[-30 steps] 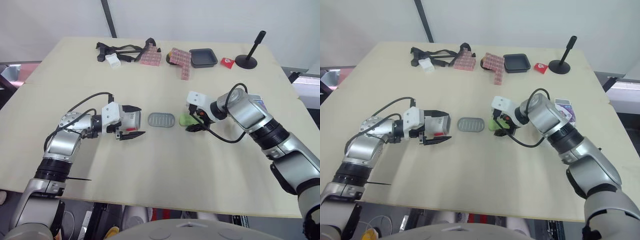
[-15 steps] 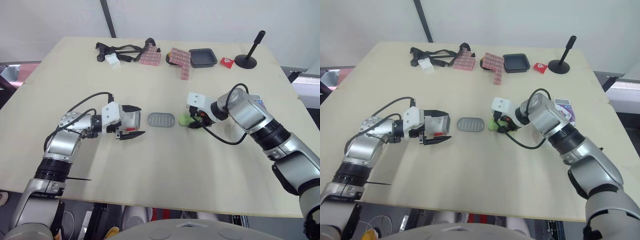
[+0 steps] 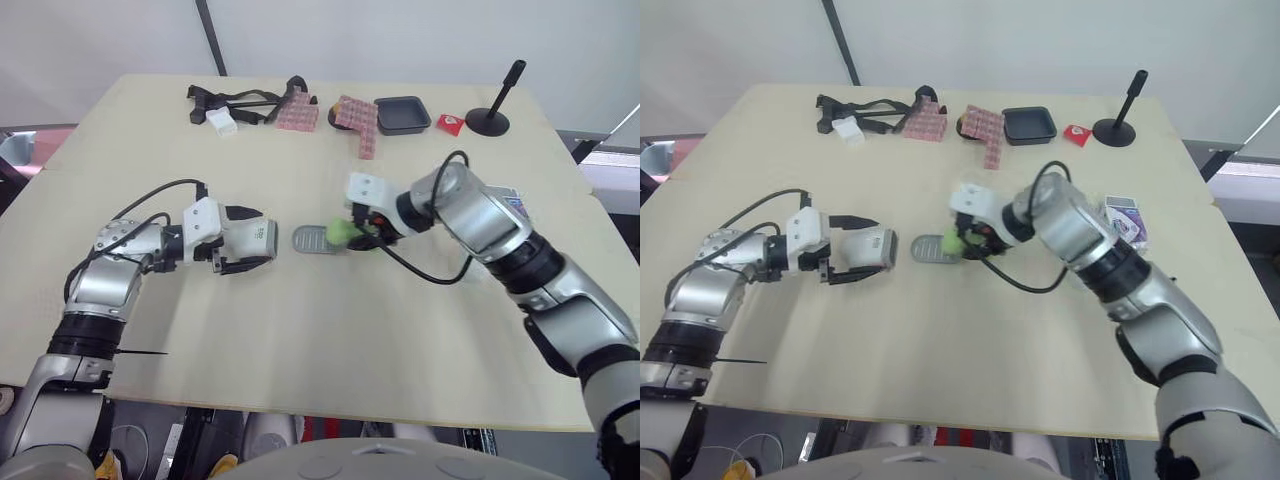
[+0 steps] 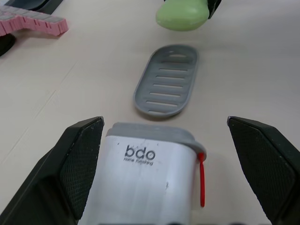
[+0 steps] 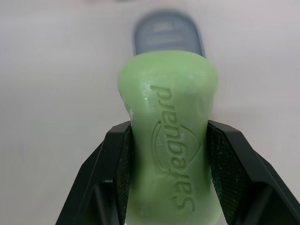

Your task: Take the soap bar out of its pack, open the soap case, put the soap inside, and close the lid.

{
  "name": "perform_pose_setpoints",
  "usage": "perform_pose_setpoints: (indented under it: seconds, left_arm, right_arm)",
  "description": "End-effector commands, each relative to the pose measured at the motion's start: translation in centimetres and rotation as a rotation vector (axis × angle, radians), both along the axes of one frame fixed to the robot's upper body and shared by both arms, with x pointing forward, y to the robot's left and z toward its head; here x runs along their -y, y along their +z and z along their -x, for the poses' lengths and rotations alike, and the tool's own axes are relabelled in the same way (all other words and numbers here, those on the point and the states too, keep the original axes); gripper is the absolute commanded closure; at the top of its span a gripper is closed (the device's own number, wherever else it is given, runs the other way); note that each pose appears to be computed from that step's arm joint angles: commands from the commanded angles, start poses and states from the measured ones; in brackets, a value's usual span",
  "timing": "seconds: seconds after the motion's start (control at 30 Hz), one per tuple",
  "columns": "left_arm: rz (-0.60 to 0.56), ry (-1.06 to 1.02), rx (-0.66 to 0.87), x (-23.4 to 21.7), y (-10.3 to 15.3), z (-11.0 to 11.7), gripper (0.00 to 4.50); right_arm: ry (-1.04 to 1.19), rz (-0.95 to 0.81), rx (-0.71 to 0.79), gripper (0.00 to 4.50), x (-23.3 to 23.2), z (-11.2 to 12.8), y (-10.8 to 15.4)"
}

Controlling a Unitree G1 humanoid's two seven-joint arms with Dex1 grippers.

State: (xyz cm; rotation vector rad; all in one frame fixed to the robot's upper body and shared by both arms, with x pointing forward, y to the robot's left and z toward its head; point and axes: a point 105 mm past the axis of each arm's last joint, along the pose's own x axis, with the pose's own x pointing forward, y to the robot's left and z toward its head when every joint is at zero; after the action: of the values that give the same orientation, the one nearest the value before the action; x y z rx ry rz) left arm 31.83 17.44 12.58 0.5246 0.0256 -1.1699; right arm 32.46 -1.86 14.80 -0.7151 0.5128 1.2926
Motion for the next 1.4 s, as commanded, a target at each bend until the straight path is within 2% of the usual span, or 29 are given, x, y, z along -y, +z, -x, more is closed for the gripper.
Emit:
perform_pose_setpoints:
  seconds: [0.03, 0.33, 0.73, 0.93, 0.97, 1.07, 1.27, 1.4]
  left_arm:
    - [0.012, 0.020, 0.052, -1.2, 1.7, -0.2, 0.00]
    - [-0.032, 0.070, 0.043, -3.3, 1.5, 0.0, 0.00]
    - [-0.032, 0.061, 0.042, -2.7, 1.3, 0.3, 0.00]
    - [-0.043, 0.054, 0.042, -2.6, 1.1, 0.3, 0.00]
    - [-0.044, 0.053, 0.043, -2.6, 1.1, 0.2, 0.00]
    - [-0.048, 0.051, 0.045, -2.6, 1.1, 0.2, 0.00]
    - [-0.054, 0.040, 0.047, -2.5, 1.2, 0.0, 0.00]
    - [-0.038, 0.016, 0.046, -1.8, 1.6, -0.1, 0.00]
  right_arm:
    - [0.019, -0.014, 0.043, 2.16, -0.8, -0.2, 1.1]
    - [0.038, -0.002, 0.038, 2.16, -3.0, -0.8, 0.0]
    - [0.044, -0.002, 0.054, 2.16, -4.5, -1.5, -0.9]
    - [0.034, -0.049, 0.074, 0.26, -5.1, -1.8, 0.1]
    - [0.034, -0.054, 0.074, 0.06, -5.0, -1.7, 0.3]
    - [0.043, -0.066, 0.080, 0.06, -5.0, -1.4, 0.8]
    - [0.040, -0.155, 0.137, 0.06, -3.5, -0.6, 3.9]
    - [0.072, -0.273, 0.146, 0.06, -0.8, 1.6, 4.6]
